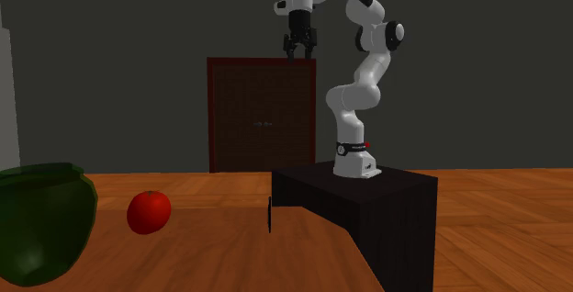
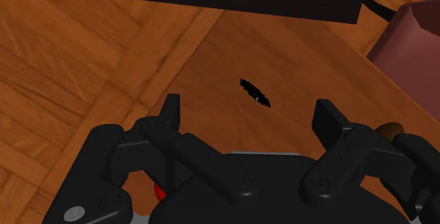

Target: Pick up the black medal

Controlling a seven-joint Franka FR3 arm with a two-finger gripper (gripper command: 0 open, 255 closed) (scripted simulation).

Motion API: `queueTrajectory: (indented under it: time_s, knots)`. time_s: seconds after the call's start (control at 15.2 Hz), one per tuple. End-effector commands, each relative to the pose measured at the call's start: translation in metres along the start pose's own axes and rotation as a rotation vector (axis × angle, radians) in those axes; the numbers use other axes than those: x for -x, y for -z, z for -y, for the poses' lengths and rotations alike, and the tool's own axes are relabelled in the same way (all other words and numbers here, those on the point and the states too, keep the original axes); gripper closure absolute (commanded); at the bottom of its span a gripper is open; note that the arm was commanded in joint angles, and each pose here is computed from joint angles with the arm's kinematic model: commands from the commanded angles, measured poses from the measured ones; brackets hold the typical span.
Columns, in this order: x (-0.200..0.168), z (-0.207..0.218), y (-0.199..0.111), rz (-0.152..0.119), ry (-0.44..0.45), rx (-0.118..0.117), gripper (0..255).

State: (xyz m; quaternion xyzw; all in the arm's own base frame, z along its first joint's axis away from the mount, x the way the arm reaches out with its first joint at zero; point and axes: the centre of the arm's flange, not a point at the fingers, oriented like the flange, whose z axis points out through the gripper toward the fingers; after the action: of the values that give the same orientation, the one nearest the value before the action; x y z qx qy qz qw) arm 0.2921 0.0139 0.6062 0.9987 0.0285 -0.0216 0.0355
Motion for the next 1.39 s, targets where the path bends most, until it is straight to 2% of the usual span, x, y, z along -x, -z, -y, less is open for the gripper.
queueTrajectory:
  time_s: [0.0, 1.32]
  knots:
    - [0.000, 0.000, 0.000, 0.000, 0.000, 0.000, 0]
    - [-0.107, 0.040, -0.235, -0.022, 0.000, -0.044, 0]
